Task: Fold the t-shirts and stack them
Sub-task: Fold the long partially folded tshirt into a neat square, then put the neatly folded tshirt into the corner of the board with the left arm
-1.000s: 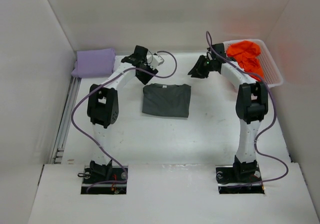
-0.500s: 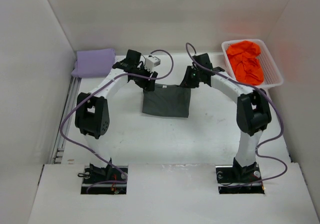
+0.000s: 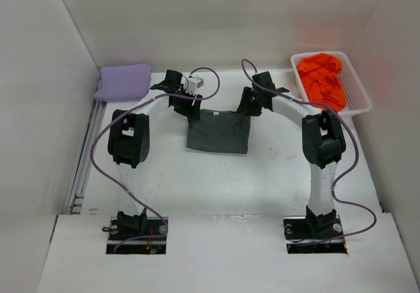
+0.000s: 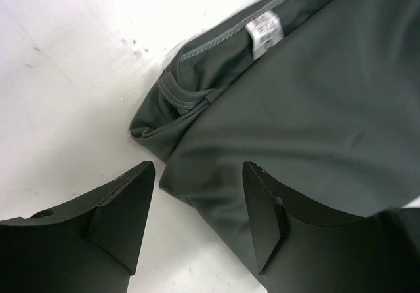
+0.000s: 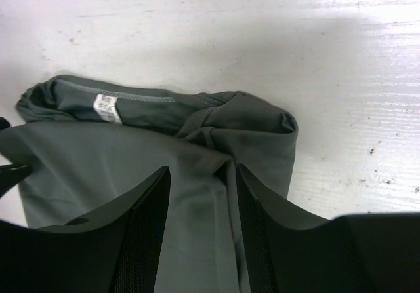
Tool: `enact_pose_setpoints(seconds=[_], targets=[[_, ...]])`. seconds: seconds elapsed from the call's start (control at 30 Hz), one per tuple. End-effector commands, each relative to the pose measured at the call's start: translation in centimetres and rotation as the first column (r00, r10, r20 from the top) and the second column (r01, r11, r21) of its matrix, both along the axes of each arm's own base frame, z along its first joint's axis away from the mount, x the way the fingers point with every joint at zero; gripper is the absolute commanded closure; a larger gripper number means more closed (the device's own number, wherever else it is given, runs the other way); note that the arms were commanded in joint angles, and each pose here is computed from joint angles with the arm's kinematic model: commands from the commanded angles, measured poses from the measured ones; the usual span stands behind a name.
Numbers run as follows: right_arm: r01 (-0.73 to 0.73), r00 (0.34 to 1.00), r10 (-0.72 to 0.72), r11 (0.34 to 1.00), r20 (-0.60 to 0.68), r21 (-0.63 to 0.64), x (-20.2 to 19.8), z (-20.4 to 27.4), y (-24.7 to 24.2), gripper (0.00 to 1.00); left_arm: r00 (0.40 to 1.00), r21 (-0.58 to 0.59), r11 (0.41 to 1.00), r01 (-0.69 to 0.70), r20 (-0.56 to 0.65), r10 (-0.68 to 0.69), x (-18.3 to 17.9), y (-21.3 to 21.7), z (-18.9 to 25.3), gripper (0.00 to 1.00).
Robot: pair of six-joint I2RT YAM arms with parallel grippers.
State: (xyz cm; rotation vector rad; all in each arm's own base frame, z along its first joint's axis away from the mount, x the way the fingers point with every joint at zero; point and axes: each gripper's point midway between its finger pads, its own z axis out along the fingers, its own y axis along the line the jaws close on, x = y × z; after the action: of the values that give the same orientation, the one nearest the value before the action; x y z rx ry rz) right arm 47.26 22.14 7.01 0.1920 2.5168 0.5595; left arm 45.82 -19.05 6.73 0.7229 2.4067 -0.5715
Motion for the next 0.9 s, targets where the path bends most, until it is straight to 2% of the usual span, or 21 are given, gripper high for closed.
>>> enact_pose_setpoints(seconds=[0.0, 0.07, 0.23, 0.33, 0.57, 0.73, 0.87], targets=[[0.003, 0.998, -0.002, 1.000, 0.060, -0.011, 1.6, 1.2, 0.2, 0.51, 0.998, -0.028, 0.998, -0.050, -0.031, 0.049, 0.7, 0.1, 0.1, 0.46], [0.022, 0.998, -0.020, 0.999, 0.067, -0.031, 0.9, 1.8, -0.6, 0.50, 0.997, -0.045, 0.997, -0.065, -0.044, 0.063, 0.0, 0.4, 0.9, 0.46], [0.050, 0.996, -0.045, 0.996, 0.075, -0.070, -1.9, 2.8, -2.6, 0.37, 0.997, -0.113, 0.990, -0.081, -0.022, 0.079, -2.6, 0.9, 4.2, 0.44], [0.057, 0.998, -0.054, 0.996, 0.037, -0.069, -3.9, 1.8, -2.7, 0.32, 0.994, -0.128, 0.987, -0.094, -0.067, 0.086, -4.3, 0.8, 4.2, 0.44], [0.046, 0.998, -0.048, 0.998, -0.043, -0.042, -6.6, -1.2, -1.0, 0.30, 0.948, -0.090, 0.985, -0.144, -0.299, 0.111, -7.5, 0.8, -1.7, 0.45], [0.044, 0.997, -0.046, 0.999, -0.054, -0.031, -7.1, -1.7, -0.2, 0.32, 0.912, -0.079, 0.980, -0.181, -0.387, 0.138, -8.2, 0.1, -4.2, 0.45], [0.029, 0.998, -0.030, 0.999, -0.051, -0.027, -7.6, -1.5, 0.4, 0.32, 0.892, -0.065, 0.986, -0.157, -0.437, 0.113, -9.5, -1.8, -5.6, 0.45]])
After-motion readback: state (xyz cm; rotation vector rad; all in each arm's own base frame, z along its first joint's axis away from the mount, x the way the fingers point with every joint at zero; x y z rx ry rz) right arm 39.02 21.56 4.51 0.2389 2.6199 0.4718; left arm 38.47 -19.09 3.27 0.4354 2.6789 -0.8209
